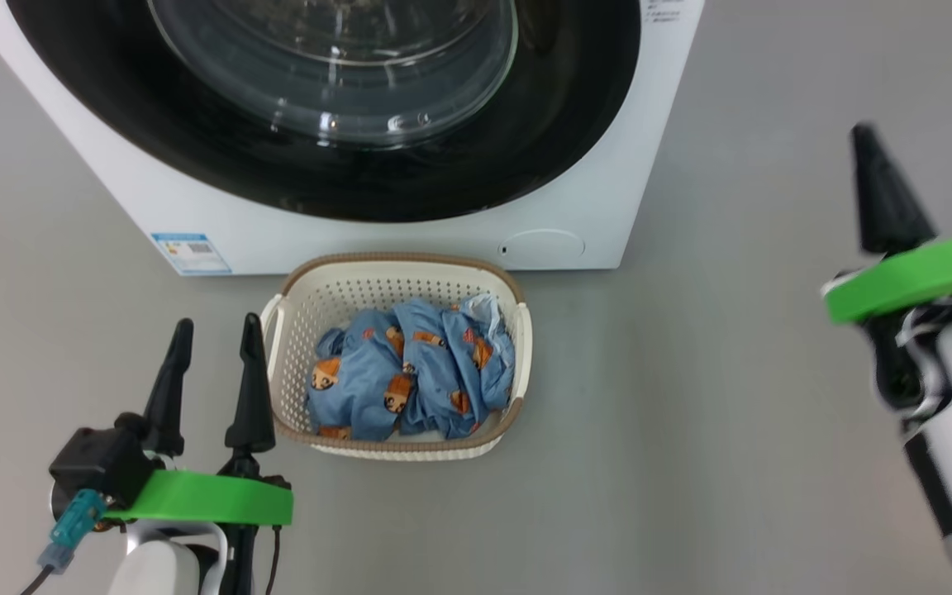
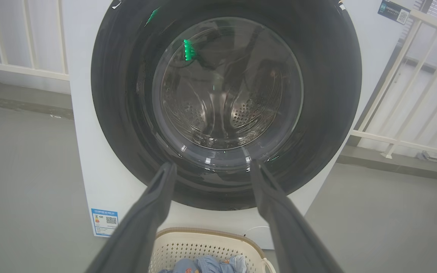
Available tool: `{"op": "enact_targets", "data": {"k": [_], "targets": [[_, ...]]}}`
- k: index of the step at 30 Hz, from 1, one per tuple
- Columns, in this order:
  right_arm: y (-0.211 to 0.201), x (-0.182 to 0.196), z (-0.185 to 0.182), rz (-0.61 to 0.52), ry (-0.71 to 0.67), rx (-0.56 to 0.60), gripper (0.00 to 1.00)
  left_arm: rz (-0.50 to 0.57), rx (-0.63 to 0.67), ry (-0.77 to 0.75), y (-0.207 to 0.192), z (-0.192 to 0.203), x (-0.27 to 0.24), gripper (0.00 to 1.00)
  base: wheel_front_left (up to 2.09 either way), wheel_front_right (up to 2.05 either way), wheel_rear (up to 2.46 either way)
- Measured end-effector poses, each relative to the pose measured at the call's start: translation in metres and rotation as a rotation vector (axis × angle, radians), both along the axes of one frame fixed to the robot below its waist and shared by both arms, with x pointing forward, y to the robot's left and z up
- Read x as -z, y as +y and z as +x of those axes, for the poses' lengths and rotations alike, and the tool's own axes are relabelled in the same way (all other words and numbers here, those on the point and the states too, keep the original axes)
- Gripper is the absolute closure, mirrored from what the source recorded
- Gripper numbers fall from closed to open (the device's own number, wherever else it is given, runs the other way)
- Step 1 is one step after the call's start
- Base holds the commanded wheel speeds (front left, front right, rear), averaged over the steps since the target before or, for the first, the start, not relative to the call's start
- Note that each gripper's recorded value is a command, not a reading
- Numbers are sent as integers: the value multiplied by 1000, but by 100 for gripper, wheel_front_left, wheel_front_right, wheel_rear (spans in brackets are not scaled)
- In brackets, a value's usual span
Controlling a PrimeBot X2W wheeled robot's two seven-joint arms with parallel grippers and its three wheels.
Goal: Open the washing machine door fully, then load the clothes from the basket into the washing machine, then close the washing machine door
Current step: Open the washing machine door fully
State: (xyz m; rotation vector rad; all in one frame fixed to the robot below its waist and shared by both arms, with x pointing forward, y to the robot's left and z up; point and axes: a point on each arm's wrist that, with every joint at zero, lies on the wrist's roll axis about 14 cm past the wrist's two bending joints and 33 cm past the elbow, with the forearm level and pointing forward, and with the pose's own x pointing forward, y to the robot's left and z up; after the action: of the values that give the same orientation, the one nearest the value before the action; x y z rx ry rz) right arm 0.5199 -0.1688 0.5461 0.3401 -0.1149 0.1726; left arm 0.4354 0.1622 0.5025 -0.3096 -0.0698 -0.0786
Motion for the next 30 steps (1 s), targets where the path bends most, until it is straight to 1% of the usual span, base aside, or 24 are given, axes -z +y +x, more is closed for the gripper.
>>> {"op": "enact_targets", "data": {"k": [4,8,11,14,18,25,27,28,30], "targets": [[-11,-15,22,95,-24,22,100,12,-14,19,5,2,8,0,0,0,0],[-18,-27,43,257,-13,25,100,17,-27,24,11,8,11,0,0,0,0],[-17,-32,58,372,23,-5,100,24,-41,23,16,13,12,0,0,0,0],[-22,-39,72,509,39,-22,100,27,-53,36,20,15,17,0,0,0,0],[-15,-46,89,626,78,-85,100,32,-67,41,26,19,20,0,0,0,0],[16,-45,109,807,187,-243,100,39,-90,53,35,23,26,0,0,0,0],[22,-46,114,846,207,-280,100,40,-97,62,37,22,30,0,0,0,0],[22,-46,114,846,207,-280,100,40,-97,62,37,22,30,0,0,0,0],[29,-43,119,874,238,-314,100,35,-103,67,40,23,31,0,0,0,0]]}}
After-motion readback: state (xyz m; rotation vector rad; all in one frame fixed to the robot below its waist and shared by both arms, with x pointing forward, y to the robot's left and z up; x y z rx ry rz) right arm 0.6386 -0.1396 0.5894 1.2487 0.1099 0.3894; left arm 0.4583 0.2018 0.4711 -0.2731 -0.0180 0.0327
